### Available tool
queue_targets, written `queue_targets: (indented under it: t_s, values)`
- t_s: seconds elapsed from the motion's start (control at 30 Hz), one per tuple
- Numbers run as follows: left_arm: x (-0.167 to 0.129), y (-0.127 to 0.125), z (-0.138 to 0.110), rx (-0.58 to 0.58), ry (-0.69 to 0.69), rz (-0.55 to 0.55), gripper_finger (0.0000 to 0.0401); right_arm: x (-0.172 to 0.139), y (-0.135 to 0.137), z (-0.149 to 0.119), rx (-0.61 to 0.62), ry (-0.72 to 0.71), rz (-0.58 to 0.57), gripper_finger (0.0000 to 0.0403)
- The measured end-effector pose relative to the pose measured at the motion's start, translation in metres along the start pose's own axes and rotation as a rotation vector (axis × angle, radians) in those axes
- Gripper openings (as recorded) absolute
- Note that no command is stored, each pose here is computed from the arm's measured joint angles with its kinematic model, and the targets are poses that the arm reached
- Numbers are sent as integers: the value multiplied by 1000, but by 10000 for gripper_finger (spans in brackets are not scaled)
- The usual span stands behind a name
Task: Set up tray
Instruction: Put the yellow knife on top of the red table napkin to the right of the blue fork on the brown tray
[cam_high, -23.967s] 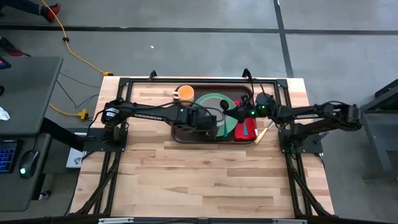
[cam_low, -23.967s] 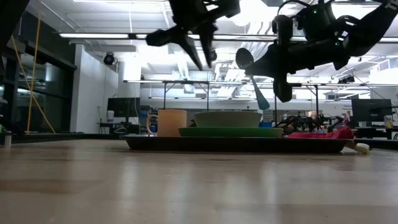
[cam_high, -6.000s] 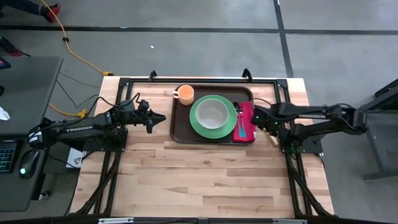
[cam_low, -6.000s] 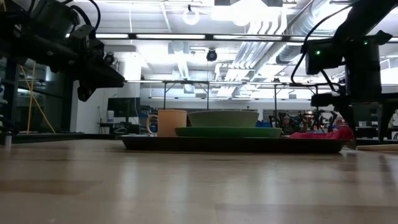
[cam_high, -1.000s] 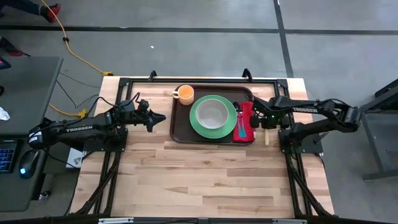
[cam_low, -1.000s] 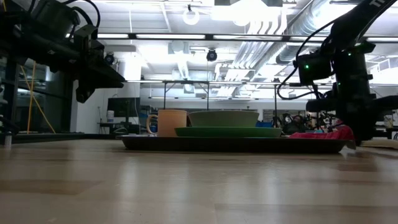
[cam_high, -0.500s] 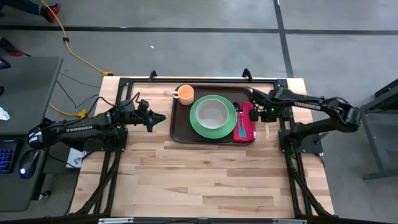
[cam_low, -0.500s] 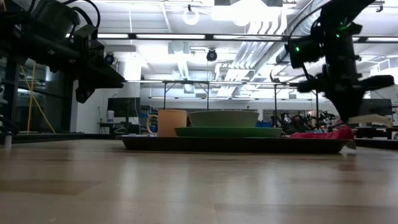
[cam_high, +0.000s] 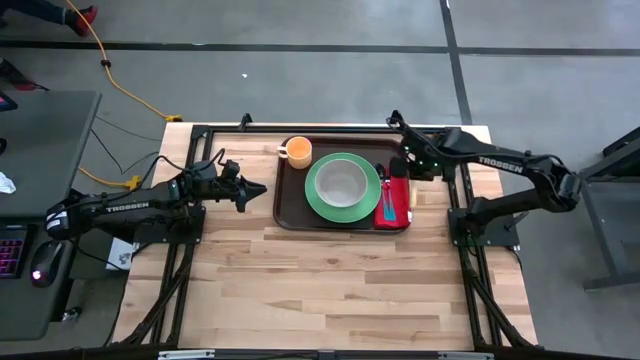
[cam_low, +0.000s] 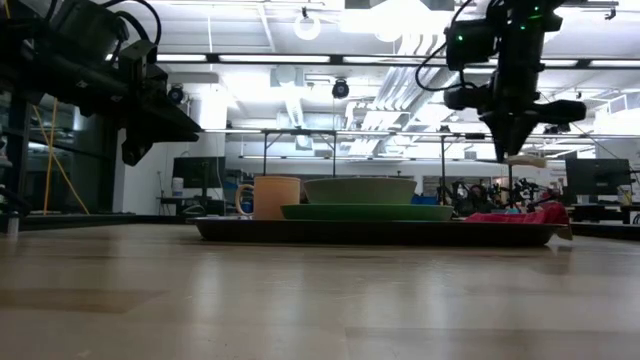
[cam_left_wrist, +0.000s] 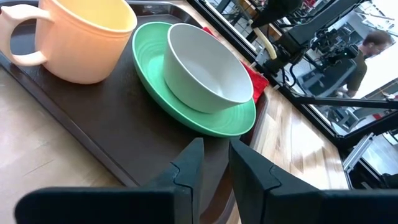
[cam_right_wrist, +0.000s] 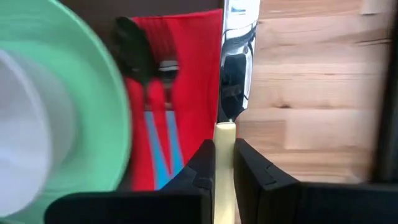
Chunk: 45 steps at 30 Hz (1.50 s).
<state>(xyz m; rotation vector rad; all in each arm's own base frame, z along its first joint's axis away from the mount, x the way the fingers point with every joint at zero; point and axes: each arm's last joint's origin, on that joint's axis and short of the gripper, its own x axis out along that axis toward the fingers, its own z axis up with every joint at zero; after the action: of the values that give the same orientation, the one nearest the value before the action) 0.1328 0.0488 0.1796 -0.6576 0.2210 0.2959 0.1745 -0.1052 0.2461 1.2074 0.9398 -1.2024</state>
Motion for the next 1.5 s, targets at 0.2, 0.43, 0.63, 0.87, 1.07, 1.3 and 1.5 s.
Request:
queue_targets:
  t_s: [0.2, 0.43, 0.63, 0.87, 1.07, 1.3, 1.5]
  values:
    - [0, 0, 0, 0, -4, 5, 106, 7, 9, -7, 15, -10, 80, 14]
    - [0, 0, 0, 0, -4, 5, 106, 23, 23, -15, -18, 15, 69, 17]
    - [0, 0, 0, 0, -3, 2, 106, 47, 35, -18, -62, 54, 6, 17]
    - [0, 0, 0, 0, 5, -4, 106, 71, 41, -17, -86, 83, -70, 19]
    - [0, 0, -1, -1, 8, -3, 106, 87, 43, -17, -88, 111, -121, 20]
    - [0, 0, -1, -1, 8, -3, 106, 92, 43, -18, -92, 112, -147, 21]
    - [0, 0, -1, 7, 8, -3, 106, 92, 41, -16, -90, 107, -165, 21]
